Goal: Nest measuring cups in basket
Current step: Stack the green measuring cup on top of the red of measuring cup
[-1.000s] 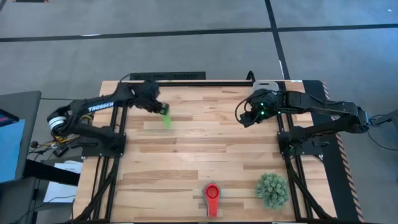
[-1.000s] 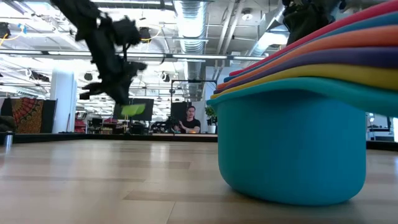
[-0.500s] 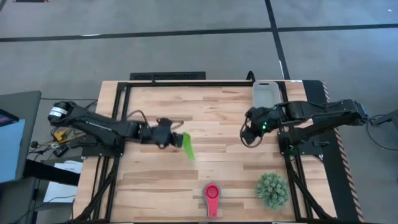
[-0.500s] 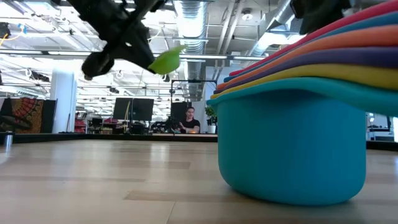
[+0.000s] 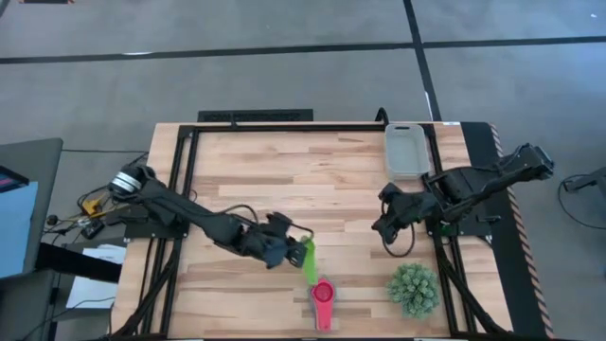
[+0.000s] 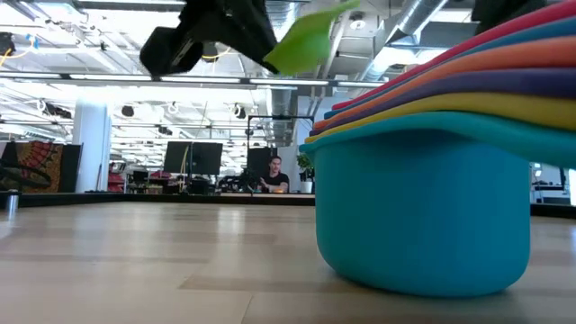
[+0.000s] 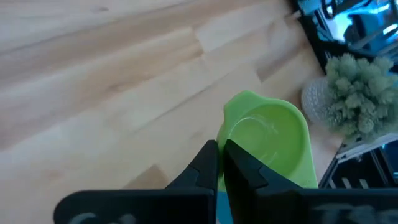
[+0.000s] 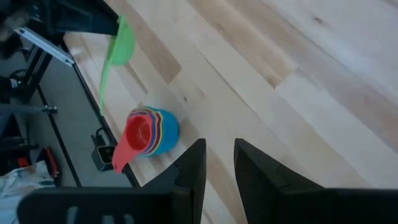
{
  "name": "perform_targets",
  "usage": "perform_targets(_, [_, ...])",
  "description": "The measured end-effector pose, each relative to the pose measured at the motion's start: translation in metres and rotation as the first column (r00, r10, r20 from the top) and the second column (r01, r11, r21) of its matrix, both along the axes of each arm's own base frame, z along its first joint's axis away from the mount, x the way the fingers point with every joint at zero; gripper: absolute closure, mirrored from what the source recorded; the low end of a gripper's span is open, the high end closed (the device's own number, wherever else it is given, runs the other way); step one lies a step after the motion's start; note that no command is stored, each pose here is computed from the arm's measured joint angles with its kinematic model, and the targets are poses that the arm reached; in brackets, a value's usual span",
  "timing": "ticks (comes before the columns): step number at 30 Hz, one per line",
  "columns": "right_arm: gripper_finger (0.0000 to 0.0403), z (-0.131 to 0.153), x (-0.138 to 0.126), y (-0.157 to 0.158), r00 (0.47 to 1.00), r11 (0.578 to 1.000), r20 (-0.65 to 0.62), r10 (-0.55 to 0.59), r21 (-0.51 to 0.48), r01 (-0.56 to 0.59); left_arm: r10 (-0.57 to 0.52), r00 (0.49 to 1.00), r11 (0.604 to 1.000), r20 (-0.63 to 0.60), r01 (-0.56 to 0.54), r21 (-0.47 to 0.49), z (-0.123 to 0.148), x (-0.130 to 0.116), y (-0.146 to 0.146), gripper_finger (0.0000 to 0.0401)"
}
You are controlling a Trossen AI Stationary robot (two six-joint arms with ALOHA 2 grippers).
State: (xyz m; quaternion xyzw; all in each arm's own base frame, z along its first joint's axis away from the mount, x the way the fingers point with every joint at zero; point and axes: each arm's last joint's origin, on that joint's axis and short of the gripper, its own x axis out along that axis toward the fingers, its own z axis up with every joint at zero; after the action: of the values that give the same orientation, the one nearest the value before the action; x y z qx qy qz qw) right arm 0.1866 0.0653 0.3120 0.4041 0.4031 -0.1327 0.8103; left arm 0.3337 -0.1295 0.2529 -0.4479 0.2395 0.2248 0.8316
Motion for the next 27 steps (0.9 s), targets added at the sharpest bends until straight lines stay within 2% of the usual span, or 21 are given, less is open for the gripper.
perform_targets(7, [0.0295,-0.001,-0.008,0.018,1.0,1.0,-0.002,0.007,-0.003,-0.007,-0.071,0.997,0.997,-0.032,0.071,-0.01,0.003,0.042,-0.022,0.0401])
perform_targets(11, [0.0295,-0.001,-0.012,0.024,1.0,1.0,0.005,0.005,-0.002,-0.005,-0.101,0.993,0.994,-0.058,0.099,-0.041,0.0,0.057,-0.034,0.0401])
perform_targets(21, [0.0295,-0.001,-0.022,0.039,1.0,1.0,0.02,0.0,-0.002,0.0,-0.164,0.981,0.982,-0.103,0.152,-0.112,-0.015,0.068,-0.067,0.04])
perform_targets(27, [0.0295,0.0,-0.025,0.045,1.0,1.0,0.025,0.008,0.006,-0.008,-0.159,0.98,0.981,-0.124,0.141,-0.136,-0.024,0.066,-0.076,0.04])
